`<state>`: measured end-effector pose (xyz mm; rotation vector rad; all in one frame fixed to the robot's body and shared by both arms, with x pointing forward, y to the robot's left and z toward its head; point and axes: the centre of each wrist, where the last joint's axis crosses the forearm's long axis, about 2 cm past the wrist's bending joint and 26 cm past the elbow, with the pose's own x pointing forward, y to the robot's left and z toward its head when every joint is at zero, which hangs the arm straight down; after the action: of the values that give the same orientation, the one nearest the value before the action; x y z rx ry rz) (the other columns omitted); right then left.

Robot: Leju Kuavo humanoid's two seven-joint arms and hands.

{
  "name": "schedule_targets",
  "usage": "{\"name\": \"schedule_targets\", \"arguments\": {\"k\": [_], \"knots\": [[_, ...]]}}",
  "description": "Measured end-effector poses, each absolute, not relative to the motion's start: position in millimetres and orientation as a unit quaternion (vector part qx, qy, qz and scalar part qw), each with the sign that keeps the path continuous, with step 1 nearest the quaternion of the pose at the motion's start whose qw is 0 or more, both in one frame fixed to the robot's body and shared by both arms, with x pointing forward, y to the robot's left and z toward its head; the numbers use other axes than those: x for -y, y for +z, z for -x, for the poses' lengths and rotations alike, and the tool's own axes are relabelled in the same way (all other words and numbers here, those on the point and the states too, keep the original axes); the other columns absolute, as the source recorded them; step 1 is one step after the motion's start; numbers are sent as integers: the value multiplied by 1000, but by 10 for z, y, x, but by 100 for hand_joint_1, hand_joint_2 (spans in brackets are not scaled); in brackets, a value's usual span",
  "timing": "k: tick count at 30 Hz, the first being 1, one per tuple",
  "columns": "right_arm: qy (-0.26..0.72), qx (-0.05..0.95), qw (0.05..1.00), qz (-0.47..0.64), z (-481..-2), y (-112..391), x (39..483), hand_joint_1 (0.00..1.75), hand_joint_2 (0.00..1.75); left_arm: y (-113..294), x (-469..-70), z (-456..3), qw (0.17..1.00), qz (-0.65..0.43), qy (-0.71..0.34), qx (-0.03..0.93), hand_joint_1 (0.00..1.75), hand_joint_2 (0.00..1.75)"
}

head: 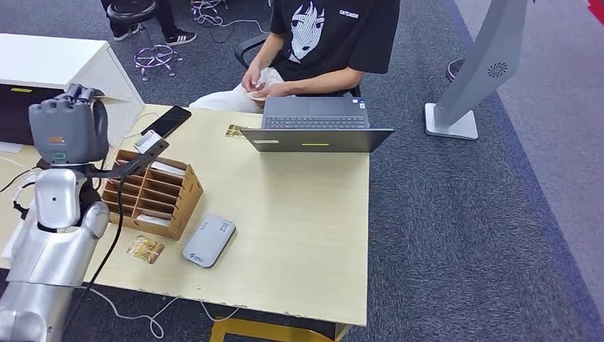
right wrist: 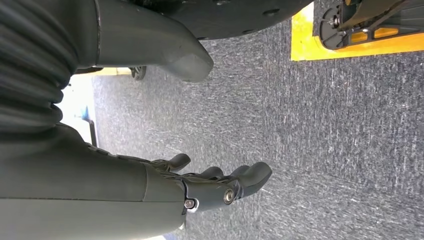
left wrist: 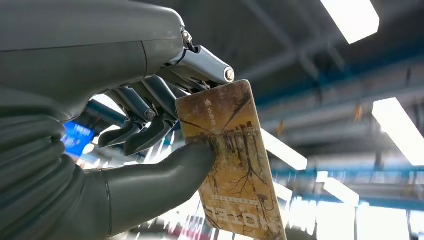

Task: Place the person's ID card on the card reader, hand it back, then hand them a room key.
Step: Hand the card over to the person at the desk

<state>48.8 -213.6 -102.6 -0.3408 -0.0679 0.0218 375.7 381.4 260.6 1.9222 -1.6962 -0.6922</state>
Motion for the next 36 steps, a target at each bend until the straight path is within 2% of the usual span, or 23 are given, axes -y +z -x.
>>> {"name": "schedule_targets", "arguments": {"k": [6, 16, 23, 29, 36], "knots": [[5, 33, 985, 168, -478, -1027, 2137, 0, 175, 2904, -3656, -3442, 135, -710, -218, 656, 175, 175], [5, 33, 986, 166, -474, -1028, 2139, 0, 175, 3009, -3569, -3310, 97, -708, -201, 670, 175, 175], [11, 34, 986, 162, -484, -1028, 2136, 0, 175, 2935, -3688, -3490, 130, -732, -234, 626, 175, 175], [22, 36, 986, 164, -496, -1026, 2137, 0, 175, 2713, -3924, -3790, 202, -751, -254, 574, 175, 175], [39, 40, 984, 167, -515, -1024, 2143, 0, 175, 2634, -4293, -4160, 275, -774, -260, 508, 175, 175]]}}
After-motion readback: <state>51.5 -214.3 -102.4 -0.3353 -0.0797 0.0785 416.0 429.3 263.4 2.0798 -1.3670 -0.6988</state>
